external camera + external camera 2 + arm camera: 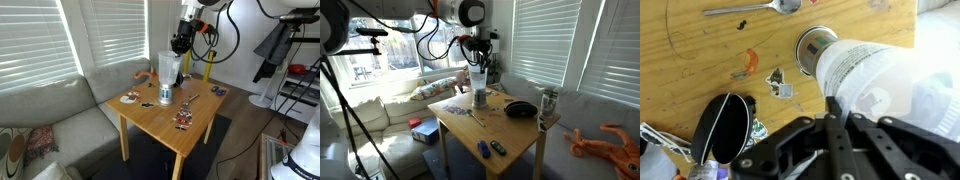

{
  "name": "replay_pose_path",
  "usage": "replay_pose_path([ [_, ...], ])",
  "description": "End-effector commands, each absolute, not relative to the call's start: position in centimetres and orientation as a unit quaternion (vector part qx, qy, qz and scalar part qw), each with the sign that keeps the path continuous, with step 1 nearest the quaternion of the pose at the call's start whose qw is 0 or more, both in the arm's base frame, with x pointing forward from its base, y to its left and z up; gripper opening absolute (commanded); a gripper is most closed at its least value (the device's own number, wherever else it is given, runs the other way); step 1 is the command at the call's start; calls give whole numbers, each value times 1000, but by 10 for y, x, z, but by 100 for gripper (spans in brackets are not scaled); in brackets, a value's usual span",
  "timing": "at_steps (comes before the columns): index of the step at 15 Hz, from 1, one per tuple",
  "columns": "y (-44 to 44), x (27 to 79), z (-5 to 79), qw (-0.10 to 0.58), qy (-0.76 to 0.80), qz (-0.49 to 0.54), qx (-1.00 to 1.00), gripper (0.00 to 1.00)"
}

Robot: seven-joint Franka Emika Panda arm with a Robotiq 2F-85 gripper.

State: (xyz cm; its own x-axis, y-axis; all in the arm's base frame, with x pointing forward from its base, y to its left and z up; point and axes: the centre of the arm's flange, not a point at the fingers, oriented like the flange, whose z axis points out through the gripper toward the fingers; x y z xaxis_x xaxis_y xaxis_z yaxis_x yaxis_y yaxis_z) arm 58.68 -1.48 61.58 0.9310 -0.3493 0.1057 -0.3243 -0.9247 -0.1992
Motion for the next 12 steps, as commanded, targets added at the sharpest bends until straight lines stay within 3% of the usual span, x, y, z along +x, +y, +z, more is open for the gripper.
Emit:
replay_pose_path([
  [1, -14, 599, 622, 94, 161, -58, -981, 1],
  [9, -15, 606, 622, 91, 162, -57, -981, 1],
  [10, -15, 606, 621, 87, 163, -57, -981, 28],
  [12, -15, 606, 622, 88, 161, -50, -982, 35],
])
